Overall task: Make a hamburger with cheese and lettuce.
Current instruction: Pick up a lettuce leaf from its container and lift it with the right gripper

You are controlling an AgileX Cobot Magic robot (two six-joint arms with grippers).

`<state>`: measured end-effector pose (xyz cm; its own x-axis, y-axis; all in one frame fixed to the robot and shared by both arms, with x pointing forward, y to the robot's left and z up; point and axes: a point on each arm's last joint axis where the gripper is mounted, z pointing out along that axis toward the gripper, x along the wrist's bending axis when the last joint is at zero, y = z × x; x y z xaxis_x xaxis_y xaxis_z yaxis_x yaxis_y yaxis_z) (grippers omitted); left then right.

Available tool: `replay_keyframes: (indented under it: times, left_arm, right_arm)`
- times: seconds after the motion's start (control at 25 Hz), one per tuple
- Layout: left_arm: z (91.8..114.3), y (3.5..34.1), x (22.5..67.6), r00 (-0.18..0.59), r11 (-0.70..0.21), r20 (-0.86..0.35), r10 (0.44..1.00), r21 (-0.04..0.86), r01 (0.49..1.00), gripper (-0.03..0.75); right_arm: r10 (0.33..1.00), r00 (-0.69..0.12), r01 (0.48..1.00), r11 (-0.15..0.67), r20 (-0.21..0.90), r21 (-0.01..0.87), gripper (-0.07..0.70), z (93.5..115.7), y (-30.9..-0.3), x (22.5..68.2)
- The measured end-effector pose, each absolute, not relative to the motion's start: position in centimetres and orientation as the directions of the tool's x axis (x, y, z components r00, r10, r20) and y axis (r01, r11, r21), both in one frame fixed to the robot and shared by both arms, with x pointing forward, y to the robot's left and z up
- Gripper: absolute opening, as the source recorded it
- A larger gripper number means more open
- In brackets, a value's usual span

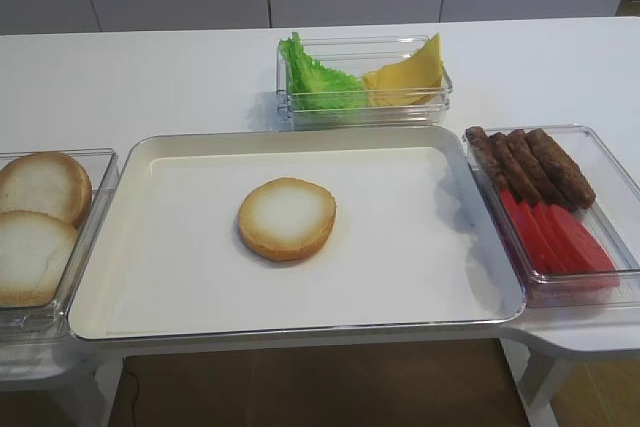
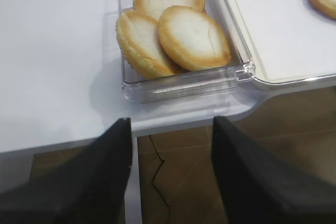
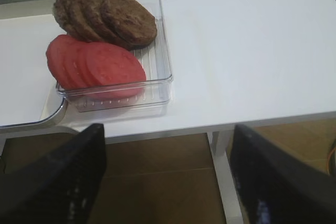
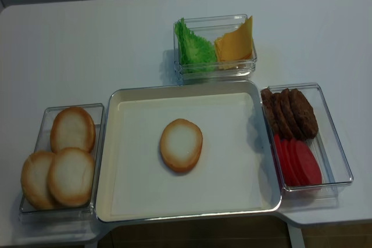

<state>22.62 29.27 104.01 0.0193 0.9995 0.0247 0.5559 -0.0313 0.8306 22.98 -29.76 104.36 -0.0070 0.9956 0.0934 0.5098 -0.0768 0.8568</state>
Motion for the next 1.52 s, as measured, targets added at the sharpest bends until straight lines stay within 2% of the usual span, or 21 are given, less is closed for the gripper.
replay_keyframes:
  times: [1.52]
  left_arm:
    - [104.01,29.28,22.61,0.04,-0.044,0.027,0.999,0.831,0.555,0.368]
  right_arm:
    - [0.995,-0.006,0.51,-0.078,0.095,0.857,0.559,104.36,-29.76,22.98]
